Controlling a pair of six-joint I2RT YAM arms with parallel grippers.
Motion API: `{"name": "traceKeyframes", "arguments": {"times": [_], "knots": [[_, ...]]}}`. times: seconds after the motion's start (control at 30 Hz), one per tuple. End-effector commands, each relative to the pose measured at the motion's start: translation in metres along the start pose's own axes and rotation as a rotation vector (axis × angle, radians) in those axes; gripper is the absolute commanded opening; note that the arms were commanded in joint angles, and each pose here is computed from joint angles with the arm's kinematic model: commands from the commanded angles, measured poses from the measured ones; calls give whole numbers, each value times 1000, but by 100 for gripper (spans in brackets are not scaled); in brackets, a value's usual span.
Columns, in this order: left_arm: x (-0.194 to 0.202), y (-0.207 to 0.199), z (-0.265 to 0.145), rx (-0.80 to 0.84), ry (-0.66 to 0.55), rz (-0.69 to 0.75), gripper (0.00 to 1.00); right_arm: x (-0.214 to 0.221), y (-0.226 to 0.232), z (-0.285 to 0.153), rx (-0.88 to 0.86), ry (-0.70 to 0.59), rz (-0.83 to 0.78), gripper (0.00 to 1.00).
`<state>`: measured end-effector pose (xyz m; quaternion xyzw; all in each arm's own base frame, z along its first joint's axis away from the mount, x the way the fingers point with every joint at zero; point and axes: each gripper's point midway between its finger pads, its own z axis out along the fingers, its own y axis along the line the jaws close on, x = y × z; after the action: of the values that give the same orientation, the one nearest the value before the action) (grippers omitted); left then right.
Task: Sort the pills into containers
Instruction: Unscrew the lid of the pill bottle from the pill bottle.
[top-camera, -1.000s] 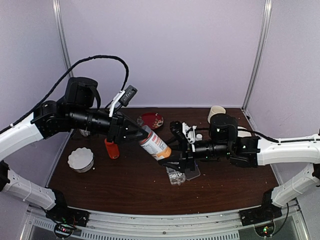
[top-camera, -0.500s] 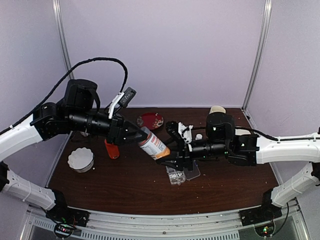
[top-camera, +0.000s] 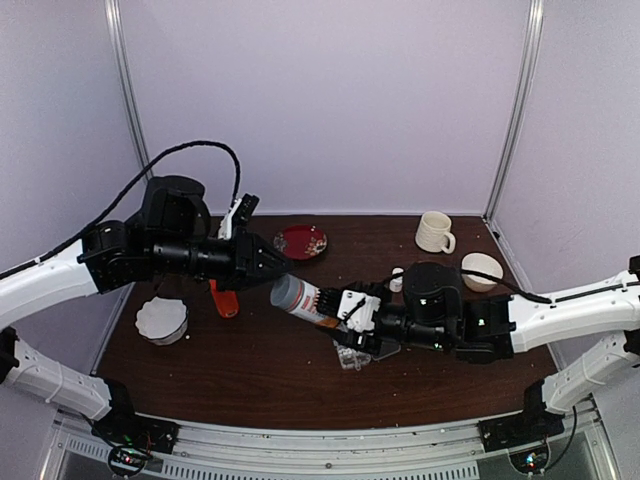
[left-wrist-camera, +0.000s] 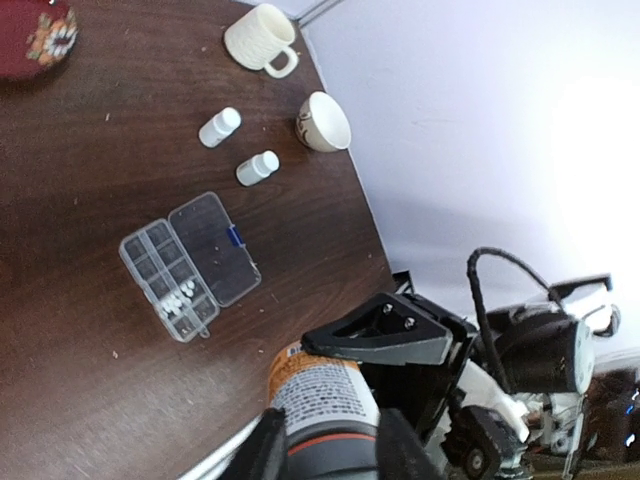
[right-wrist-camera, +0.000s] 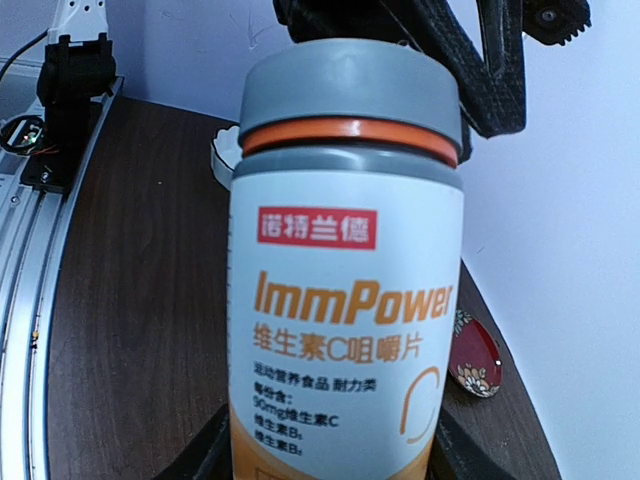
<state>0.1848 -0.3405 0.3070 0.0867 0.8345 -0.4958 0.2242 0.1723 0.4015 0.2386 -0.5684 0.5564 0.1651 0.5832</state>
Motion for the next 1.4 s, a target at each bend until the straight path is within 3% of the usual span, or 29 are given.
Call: {"name": "traceKeyframes", "arguments": {"times": [0.0,0.1,0.17,0.3,0.53,0.67,0.93,1.23,1.37], "knots": [[-22,-21,-18,44,-107,38,52,-30,-29,-9,79,-93,13,10],[-33,-23,-37,0,-174,208,87,-30,-20,-10,-13,-106,63,10],[-34,-25,-44,-1,-201,336,96,-29,-14,-12,-69,-106,94,10],[-25,-36,-52,57,-213,655,97,-26,3,-18,-214,-114,153,10],[38,-46,-56,324,-113,1379,94,-40,26,-38,-550,-162,276,10],[52,-37,-48,365,-89,1631,94,-39,37,-43,-640,-119,285,10],[55,-32,-26,402,20,1751,97,-35,39,-42,-666,-79,274,10],[71,-37,-30,524,49,1819,78,-32,39,-36,-667,-59,270,9],[74,-35,-28,536,65,1818,83,-33,37,-34,-666,-59,271,8]]}}
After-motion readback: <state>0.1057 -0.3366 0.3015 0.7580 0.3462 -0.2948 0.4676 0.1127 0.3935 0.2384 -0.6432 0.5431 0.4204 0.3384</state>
